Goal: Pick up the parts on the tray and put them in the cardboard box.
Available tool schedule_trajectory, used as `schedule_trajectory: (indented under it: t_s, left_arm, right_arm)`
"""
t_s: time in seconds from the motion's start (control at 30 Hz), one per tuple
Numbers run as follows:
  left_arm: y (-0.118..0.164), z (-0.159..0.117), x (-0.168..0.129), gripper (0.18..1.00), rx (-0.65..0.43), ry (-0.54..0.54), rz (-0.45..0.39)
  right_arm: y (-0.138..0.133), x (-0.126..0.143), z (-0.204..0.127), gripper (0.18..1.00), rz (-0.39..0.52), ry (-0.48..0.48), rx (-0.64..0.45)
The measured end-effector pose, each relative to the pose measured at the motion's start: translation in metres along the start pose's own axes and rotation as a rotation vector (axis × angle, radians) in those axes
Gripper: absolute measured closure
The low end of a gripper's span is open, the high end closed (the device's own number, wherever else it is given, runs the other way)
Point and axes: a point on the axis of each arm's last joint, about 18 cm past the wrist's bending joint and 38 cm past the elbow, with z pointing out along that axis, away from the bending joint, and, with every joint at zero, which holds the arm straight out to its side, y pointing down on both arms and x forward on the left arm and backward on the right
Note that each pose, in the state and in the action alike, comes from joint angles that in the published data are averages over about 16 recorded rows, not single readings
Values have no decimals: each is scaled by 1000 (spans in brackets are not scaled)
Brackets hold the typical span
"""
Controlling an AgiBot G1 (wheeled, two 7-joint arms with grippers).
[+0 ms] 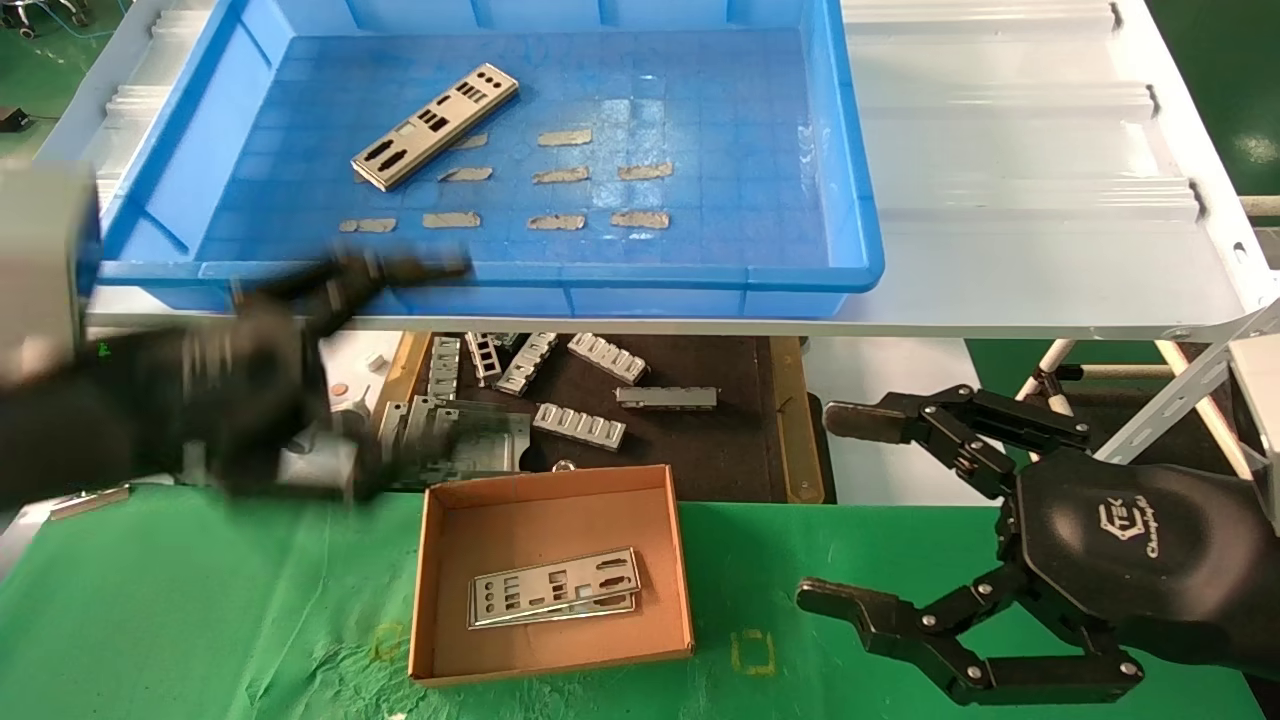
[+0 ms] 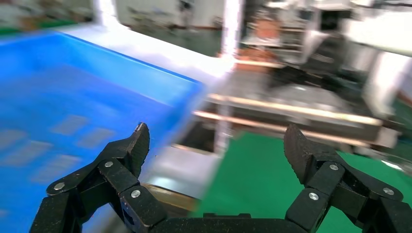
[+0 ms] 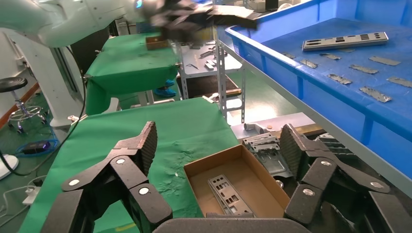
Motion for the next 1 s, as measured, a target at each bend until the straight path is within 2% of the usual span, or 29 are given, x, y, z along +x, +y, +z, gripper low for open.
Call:
schedule_trajectory:
  t_s: [0.23, 0.43, 0.67, 1.0]
  left_arm:
    - [-11, 14, -71, 184, -8, -189, 11]
    - [-13, 30, -117, 184, -63, -289, -1]
    - [-13, 44, -148, 184, -130, -352, -22]
    - [-9, 51, -172, 184, -201, -426, -24]
  right_arm:
    - [0, 0, 0, 309, 0, 0, 0]
    - [0, 0, 0, 418, 0, 0, 0]
    - [0, 0, 0, 584, 0, 0, 0]
    - [0, 0, 0, 807, 0, 0, 0]
